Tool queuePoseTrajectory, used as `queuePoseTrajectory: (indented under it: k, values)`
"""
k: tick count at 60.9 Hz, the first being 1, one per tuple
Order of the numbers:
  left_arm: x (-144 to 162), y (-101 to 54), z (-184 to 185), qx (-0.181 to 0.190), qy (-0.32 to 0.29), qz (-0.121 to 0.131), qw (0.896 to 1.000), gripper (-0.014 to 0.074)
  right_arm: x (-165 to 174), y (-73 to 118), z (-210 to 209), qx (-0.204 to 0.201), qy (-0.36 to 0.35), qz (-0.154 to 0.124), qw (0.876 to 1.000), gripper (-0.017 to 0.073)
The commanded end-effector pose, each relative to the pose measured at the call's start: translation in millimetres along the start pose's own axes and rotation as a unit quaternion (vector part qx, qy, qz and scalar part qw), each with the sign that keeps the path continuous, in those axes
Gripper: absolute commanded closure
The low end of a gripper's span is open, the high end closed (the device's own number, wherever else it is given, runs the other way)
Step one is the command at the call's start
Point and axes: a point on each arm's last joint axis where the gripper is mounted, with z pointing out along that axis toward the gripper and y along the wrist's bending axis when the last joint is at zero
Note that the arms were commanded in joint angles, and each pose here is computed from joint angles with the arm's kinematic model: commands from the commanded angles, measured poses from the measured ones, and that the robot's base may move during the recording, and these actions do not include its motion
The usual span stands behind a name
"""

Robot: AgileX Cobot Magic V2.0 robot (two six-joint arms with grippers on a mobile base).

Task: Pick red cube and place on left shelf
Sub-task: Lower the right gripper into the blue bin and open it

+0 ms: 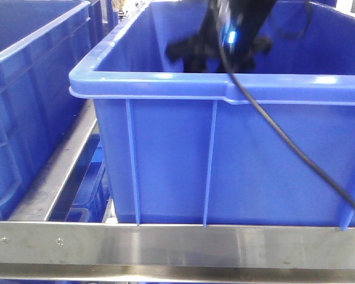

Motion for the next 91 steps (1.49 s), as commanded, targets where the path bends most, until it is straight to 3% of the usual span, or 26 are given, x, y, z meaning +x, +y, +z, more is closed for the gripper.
queuePoseTrajectory:
  k: [1,19,38,64,71,86,91]
  values:
    - [-1,0.0,0,0.0,-0.041,-0.004,0.999,0.0492,-19,0.4,-19,0.005,-0.062,-0.011,0.998,0.0395]
    - [-1,0.0,0,0.0,-0.041,-0.004,0.999,0.0492,-14,-0.3,-6,0.004,-0.041,-0.01,0.999,0.0376]
    - [-1,0.0,0,0.0,-0.041,-0.004,0.999,0.0492,-10,-0.8,-7,0.007,-0.015,-0.017,1.0,0.0081]
    - [-1,0.0,0,0.0,-0.041,-0.004,0.999,0.0492,-21,2.3,-56,0.008,-0.063,-0.021,0.998,0.0072]
    - [-1,0.0,0,0.0,-0.041,-0.004,0.999,0.0492,-23,4.2,-83,0.008,-0.081,-0.023,0.996,0.0139]
    - [-1,0.0,0,0.0,-0.041,-0.004,0.999,0.0492,-4,7.7,-137,0.011,-0.139,-0.023,0.99,0.0501]
    - [-1,0.0,0,0.0,-0.041,-0.004,0.999,0.0492,10,8.5,-152,0.013,-0.164,-0.023,0.986,0.0502]
